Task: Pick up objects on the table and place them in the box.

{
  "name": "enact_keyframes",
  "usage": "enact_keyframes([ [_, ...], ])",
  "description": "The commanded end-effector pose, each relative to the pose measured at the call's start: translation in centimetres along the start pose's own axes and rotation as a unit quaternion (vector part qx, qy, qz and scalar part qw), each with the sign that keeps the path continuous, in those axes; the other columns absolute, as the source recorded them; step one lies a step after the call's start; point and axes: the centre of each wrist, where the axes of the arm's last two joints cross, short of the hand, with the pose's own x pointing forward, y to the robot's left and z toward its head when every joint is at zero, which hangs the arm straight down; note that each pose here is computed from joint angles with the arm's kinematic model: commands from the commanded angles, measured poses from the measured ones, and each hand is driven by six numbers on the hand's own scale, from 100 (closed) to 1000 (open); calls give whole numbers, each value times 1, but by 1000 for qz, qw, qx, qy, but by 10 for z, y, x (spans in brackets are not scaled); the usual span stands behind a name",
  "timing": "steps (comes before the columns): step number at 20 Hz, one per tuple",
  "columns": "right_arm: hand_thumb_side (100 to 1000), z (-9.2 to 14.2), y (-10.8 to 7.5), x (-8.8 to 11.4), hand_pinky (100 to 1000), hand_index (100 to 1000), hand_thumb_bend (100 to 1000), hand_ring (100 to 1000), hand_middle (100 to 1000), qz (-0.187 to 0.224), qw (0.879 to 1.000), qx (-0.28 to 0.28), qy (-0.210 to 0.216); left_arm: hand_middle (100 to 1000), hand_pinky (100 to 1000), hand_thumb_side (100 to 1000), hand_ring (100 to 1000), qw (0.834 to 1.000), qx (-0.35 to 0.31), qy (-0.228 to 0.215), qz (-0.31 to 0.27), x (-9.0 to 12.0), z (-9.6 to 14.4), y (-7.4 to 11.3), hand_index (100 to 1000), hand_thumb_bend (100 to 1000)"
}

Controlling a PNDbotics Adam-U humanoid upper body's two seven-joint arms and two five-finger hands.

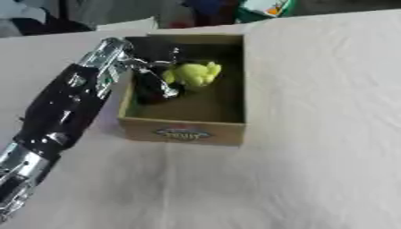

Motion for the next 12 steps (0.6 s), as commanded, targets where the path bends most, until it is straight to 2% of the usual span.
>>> enact_keyframes([
  [1,861,-4,0,7,884,1000,100,825,862,-1,1000,5,-17,845,758,937,904,1000,20,0,-10,-6,10,20,1000,733],
  [3,863,-4,0,7,880,1000,100,824,862,-2,1000,5,-17,845,757,981,903,999,35,2,-7,-6,12,23,1000,861],
  [6,863,-3,-1,7,882,1000,100,825,862,-2,1000,3,-17,832,740,1000,890,998,60,6,0,-5,14,26,1000,853],
  [8,865,-2,-3,7,882,1000,100,824,861,0,1000,-1,-18,811,719,1000,871,996,90,12,8,-5,18,31,1000,719],
  [9,865,-2,-4,7,882,1000,100,824,861,2,1000,-5,-19,807,716,1000,868,994,109,16,13,-5,21,35,1000,692],
  [11,865,0,-8,7,881,997,100,823,859,6,1000,-13,-19,770,694,1000,840,988,152,28,25,-5,29,43,953,477],
  [12,865,2,-10,6,880,996,100,823,858,9,1000,-18,-19,756,685,1000,828,984,174,35,32,-6,33,46,941,403],
])
